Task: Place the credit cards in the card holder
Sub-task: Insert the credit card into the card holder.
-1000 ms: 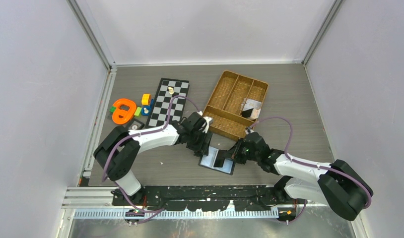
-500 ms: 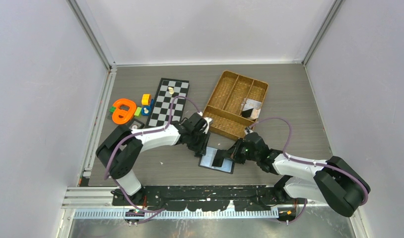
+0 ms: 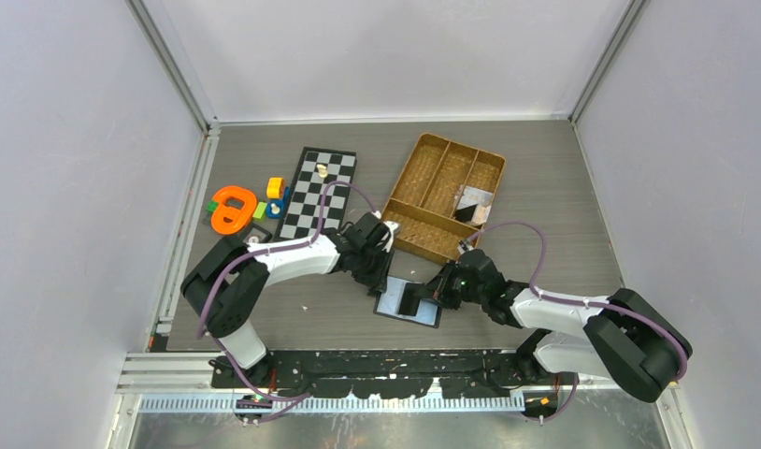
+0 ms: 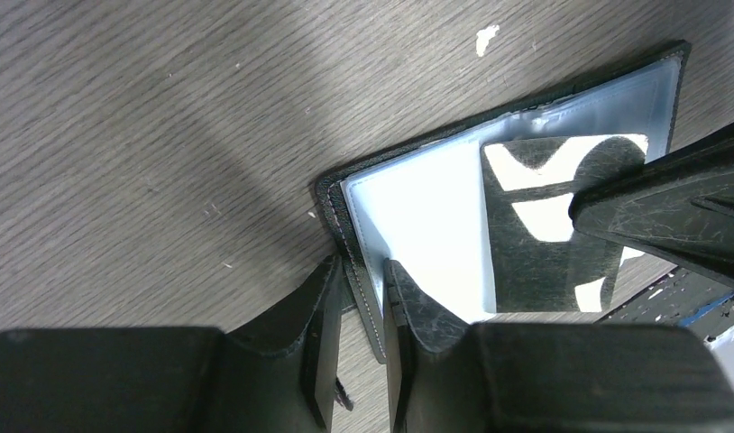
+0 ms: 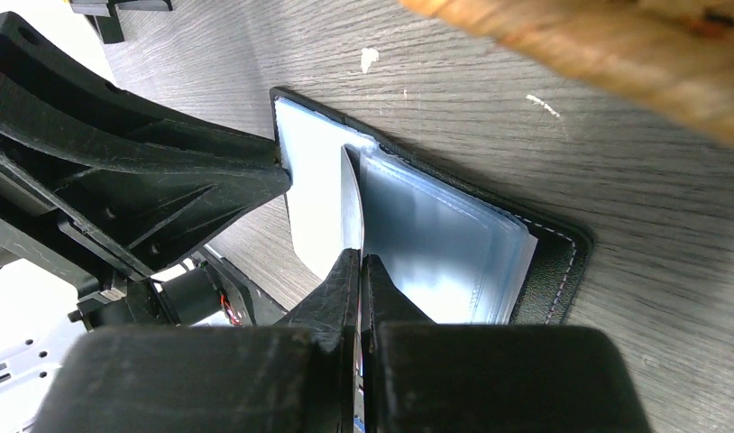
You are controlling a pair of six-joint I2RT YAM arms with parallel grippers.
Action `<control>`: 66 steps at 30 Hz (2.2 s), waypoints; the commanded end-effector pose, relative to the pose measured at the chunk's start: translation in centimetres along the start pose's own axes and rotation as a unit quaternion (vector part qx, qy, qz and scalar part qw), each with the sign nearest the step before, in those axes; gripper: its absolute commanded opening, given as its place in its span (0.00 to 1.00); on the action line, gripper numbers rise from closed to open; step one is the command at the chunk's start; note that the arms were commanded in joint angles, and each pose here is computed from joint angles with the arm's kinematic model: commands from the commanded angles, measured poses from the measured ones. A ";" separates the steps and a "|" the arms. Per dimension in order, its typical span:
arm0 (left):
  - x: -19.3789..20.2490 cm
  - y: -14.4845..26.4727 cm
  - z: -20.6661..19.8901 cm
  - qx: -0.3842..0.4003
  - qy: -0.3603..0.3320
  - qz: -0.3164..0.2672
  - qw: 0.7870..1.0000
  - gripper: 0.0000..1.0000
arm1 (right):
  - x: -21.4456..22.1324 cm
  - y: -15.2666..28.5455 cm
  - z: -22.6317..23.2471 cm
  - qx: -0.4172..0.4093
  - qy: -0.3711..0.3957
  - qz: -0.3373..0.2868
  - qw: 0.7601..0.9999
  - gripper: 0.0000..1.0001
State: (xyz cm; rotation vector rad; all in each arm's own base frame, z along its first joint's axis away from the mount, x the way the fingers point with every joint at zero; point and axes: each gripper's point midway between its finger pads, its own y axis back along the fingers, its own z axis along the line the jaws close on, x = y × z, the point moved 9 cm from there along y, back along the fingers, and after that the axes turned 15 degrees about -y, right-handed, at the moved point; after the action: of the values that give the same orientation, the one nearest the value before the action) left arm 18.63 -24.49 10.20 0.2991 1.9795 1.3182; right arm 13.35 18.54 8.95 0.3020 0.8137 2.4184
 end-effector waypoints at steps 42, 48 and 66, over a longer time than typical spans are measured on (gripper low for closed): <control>1.4 -1.6 -0.5 0.039 0.041 -0.003 0.998 0.17 | 0.3 -1.4 -0.8 0.117 0.047 -0.044 0.991 0.03; 1.5 -1.4 -0.8 0.053 0.049 -0.014 0.997 0.18 | 0.6 -1.7 -0.2 0.141 0.076 -0.064 0.985 0.09; 0.7 1.8 -1.5 0.064 0.043 -0.048 0.996 0.35 | 0.7 1.2 2.0 0.140 0.109 -0.091 0.980 0.46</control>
State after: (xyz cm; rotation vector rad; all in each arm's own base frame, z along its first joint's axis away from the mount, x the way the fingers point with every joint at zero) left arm 17.22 -24.32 10.11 0.2316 2.1038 1.2327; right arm 13.01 19.56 9.96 0.1320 1.2061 2.2265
